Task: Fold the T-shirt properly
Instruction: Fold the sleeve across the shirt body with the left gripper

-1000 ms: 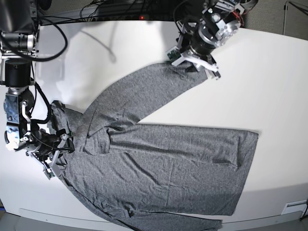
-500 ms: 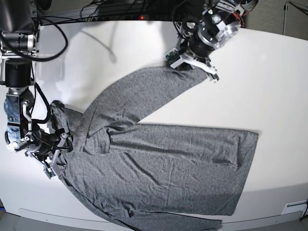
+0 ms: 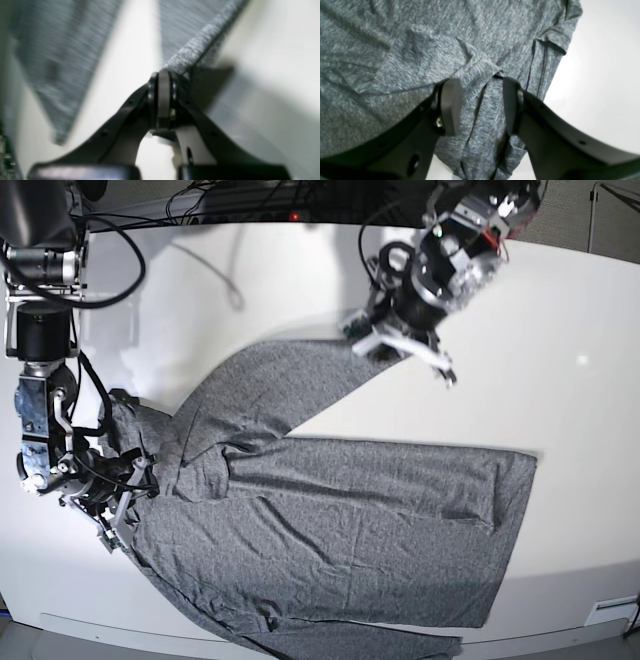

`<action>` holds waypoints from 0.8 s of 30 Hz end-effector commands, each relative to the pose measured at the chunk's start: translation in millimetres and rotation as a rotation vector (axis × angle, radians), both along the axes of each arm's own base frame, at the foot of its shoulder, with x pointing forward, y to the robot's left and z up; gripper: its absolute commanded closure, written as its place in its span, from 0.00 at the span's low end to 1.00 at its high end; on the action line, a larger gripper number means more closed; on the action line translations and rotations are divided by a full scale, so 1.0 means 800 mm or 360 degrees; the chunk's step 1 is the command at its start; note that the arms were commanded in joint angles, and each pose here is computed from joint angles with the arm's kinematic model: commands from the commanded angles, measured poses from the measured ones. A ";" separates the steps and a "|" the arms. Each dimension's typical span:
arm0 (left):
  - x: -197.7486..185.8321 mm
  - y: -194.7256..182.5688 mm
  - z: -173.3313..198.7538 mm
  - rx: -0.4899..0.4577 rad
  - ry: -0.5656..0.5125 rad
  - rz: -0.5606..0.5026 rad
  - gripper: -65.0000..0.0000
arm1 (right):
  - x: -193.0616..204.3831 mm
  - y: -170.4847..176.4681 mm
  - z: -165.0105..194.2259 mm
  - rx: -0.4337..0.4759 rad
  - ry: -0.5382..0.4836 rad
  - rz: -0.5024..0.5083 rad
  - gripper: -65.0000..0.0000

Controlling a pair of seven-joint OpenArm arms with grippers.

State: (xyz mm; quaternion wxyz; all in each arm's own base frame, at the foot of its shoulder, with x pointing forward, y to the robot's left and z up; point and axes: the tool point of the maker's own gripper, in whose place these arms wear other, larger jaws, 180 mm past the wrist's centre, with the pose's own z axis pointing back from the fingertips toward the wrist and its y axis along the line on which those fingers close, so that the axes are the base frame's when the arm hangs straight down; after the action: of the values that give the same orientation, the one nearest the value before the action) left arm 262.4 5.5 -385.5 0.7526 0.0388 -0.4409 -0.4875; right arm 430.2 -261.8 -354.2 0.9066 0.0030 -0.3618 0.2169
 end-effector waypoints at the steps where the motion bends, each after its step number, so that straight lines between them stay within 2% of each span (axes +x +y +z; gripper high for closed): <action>1: 0.022 -0.004 0.025 -0.0057 -0.0101 0.0003 1.00 | 0.017 -0.006 0.030 0.0002 -0.0098 -0.0001 0.60; 7: 0.093 -0.006 0.089 -0.0083 -0.0349 -0.0001 1.00 | 0.015 -0.008 0.027 -0.0009 -0.0072 -0.0006 0.60; 10: 0.122 -0.009 0.112 -0.0147 -0.0401 -0.0004 1.00 | 0.015 -0.008 0.027 -0.0008 -0.0072 -0.0006 0.60; 12: 0.144 -0.008 0.113 -0.0195 -0.0375 0.0007 1.00 | 0.015 -0.007 0.027 0.0001 -0.0070 -0.0006 0.60; 15: 0.179 0.008 0.085 -0.0208 -0.0239 0.0084 1.00 | 0.013 -0.007 0.025 -0.0001 -0.0050 -0.0010 0.60; 18: 0.208 0.036 0.056 -0.0133 -0.0136 0.0180 1.00 | 0.012 -0.008 0.024 -0.0006 -0.0040 -0.0012 0.60; 21: 0.234 0.059 0.057 -0.0055 -0.0132 0.0244 1.00 | 0.013 -0.007 0.025 -0.0002 -0.0051 -0.0010 0.60; 24: 0.257 0.073 0.080 -0.0002 -0.0171 0.0291 1.00 | 0.013 -0.007 0.026 0.0002 -0.0056 -0.0009 0.60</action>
State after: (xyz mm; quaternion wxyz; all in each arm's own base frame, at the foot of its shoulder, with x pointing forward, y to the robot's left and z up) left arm 454.5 64.0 -344.3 0.7828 0.0968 -0.4486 -0.4202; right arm 425.7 -262.4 -358.0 0.9133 0.0062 -0.3465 0.2140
